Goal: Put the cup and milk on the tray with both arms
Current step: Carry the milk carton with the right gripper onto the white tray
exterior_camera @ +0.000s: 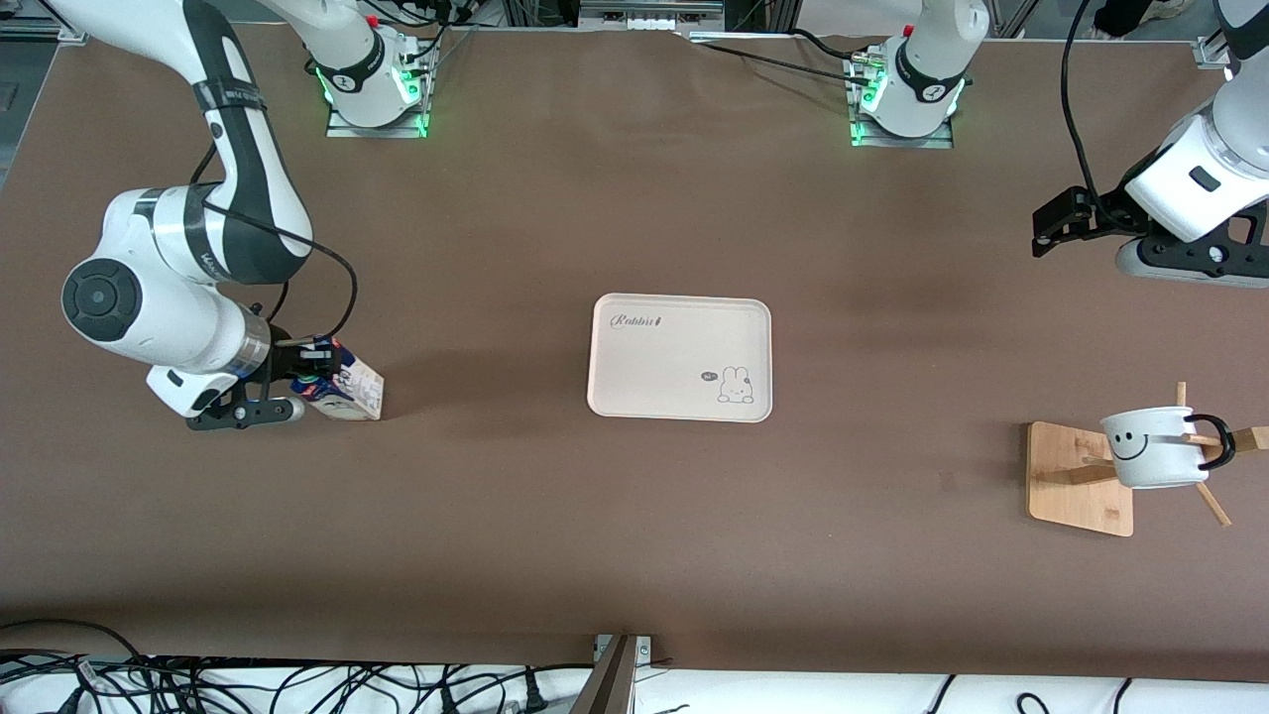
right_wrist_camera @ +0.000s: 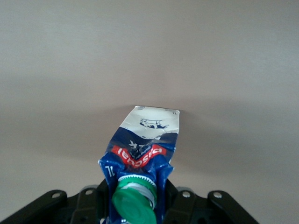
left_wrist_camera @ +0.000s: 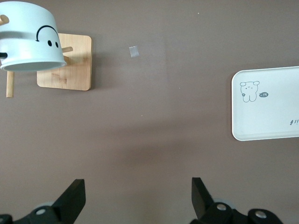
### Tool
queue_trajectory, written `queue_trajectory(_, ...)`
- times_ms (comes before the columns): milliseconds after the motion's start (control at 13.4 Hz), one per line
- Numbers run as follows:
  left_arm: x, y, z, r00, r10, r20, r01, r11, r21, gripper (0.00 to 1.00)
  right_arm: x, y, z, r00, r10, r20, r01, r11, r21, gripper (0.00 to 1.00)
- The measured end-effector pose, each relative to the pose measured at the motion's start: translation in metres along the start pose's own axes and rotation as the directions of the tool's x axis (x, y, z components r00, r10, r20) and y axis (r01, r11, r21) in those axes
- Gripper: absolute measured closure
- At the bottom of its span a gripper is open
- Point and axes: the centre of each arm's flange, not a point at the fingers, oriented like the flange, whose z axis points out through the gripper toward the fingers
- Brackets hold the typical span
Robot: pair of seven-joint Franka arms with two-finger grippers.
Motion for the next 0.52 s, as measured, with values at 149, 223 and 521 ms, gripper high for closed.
queue_trajectory(149,0.0,0.0,0.0,1.0,0.0,0.0,0.0,1.0,0.0,0.0,0.002,-0.042,-0.025,0.999,0.032,0.006,-0.032,0.998,0.054,0.63)
queue_trajectory(223,0.0,0.0,0.0,1.0,0.0,0.0,0.0,1.0,0.0,0.0,0.001,-0.072,-0.033,0.999,0.045,0.003,-0.045,0.997,0.069,0.63)
queue_trajectory(521,0.0,0.0,0.0,1.0,0.0,0.0,0.0,1.0,0.0,0.0,-0.02,-0.216,-0.035,0.997,0.08,0.001,-0.08,0.993,0.084,0.63)
